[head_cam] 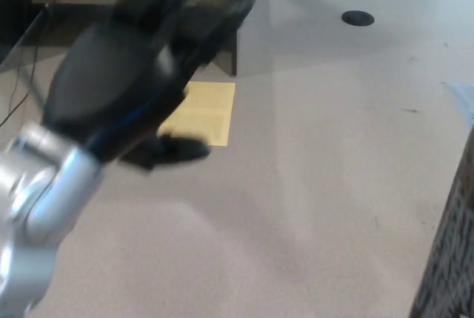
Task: A person is holding a plastic bag and the robot extends its left hand to grab the bag by hooking its thumb into the holes at the top and brings its hand down by its side. Then it extends its arm again to hand the plastic bag back to the person.
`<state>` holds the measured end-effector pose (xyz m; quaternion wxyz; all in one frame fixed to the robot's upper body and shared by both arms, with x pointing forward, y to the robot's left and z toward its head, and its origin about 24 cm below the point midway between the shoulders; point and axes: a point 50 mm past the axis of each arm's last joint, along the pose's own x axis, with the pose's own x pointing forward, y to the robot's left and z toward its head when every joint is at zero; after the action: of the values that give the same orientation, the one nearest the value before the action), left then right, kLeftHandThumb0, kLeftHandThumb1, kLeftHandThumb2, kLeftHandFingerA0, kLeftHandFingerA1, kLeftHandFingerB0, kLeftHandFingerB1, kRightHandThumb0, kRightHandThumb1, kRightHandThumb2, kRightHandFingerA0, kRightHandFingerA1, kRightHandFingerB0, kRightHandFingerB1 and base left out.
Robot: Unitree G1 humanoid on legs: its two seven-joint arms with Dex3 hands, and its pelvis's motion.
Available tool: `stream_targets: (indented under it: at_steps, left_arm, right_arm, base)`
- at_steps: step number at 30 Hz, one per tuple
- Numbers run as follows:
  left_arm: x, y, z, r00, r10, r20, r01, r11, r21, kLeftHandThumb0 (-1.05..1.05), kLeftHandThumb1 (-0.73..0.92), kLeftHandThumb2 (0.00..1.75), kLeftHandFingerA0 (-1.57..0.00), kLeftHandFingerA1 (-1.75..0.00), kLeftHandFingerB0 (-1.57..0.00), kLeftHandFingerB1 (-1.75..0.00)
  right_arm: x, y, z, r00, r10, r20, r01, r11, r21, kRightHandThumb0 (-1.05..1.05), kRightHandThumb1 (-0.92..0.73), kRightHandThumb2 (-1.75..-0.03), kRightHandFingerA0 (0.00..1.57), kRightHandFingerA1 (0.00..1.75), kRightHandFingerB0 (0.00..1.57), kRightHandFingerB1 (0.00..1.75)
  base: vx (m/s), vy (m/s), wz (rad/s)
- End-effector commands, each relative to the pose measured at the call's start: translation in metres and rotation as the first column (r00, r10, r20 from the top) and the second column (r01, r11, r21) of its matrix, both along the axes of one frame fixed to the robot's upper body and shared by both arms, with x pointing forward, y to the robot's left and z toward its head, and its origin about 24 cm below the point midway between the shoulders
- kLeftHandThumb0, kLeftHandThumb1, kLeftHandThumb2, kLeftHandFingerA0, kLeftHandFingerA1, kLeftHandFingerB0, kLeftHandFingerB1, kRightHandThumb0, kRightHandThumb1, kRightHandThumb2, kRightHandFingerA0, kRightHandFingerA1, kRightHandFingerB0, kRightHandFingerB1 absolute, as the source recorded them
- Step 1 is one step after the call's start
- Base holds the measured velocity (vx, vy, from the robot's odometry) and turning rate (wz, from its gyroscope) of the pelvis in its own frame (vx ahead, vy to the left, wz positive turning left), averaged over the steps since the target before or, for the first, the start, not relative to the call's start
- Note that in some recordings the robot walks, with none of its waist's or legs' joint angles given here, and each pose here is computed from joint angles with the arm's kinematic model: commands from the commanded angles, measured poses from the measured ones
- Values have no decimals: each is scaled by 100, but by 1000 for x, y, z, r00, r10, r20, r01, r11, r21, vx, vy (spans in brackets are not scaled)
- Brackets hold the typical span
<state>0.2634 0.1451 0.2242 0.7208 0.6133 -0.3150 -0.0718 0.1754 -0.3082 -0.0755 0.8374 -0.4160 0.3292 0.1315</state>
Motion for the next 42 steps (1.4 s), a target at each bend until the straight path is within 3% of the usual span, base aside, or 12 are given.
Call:
stream_targets:
  at_steps: [1,3,4,5,6,13,15,25,26,32,39,42]
  left_arm:
    - [-49,70,-111,952,40,-302,-160,910,-382,-58,50,55,-20,-32,-18,-28]
    - [-62,86,-143,940,95,-326,-242,861,-448,-58,43,70,-19,-41,-16,-37]
    - [-68,93,-155,930,124,-347,-287,835,-469,-49,51,57,-28,-33,-23,-30]
    - [-70,96,-160,926,133,-354,-301,826,-477,-49,51,57,-28,-33,-23,-30]
    - [-79,105,-176,901,184,-393,-376,784,-494,-49,51,56,-30,-34,-27,-30]
    - [-119,149,-247,733,412,-541,-638,692,-337,-41,51,55,-35,-37,-31,-31]
    - [-121,154,-252,715,435,-548,-658,685,-314,-48,43,69,-31,-45,-28,-41]
    - [-114,167,-267,642,385,-662,-704,637,-313,-37,52,57,-39,-39,-35,-33]
    - [-110,167,-267,637,383,-669,-709,633,-312,-46,43,71,-34,-48,-30,-42]
    - [-90,169,-269,603,336,-723,-734,588,-338,-50,44,73,-38,-49,-30,-43]
    - [-65,153,-270,647,280,-709,-717,539,-442,-39,53,57,-45,-41,-38,-33]
    - [-54,157,-262,663,294,-688,-710,539,-453,-49,44,74,-43,-52,-33,-44]
  right_arm:
    - [-5,-9,0,999,-8,-39,7,999,-34,-36,-72,-60,65,47,52,40]
    - [-4,-9,0,999,-8,-36,7,999,-41,-35,-73,-62,68,49,53,41]
    - [-4,-9,0,999,-10,-35,9,999,-38,-41,-61,-84,62,60,48,52]
    - [-4,-9,0,999,-11,-34,10,999,-37,-41,-61,-84,62,60,48,52]
    - [-4,-7,-1,999,-13,-33,12,999,-31,-35,-73,-61,66,47,53,40]
    - [-2,-8,0,999,-25,-26,25,999,-23,-36,-72,-61,65,46,53,40]
    - [1,-7,1,999,-27,-22,27,999,-18,-36,-72,-60,64,46,53,40]
    - [2,-5,-1,998,-58,4,58,998,-5,-37,-72,-61,66,47,54,41]
    - [1,-7,-1,998,-67,5,67,998,-2,-36,-72,-60,66,47,55,41]
    - [7,-9,3,994,-105,37,105,994,21,-34,-71,-60,67,48,56,41]
    - [41,-23,30,992,-75,99,78,997,-30,-34,-72,-60,66,48,54,41]
    - [57,-18,36,988,-93,120,94,996,-1,-35,-72,-60,65,49,54,41]
  base:
    - [0,0,0]
    - [0,0,0]
    - [0,0,0]
    - [0,0,0]
    - [0,0,0]
    - [0,0,0]
    - [0,0,0]
    - [0,0,0]
    - [0,0,0]
    - [0,0,0]
    - [0,0,0]
    - [0,0,0]
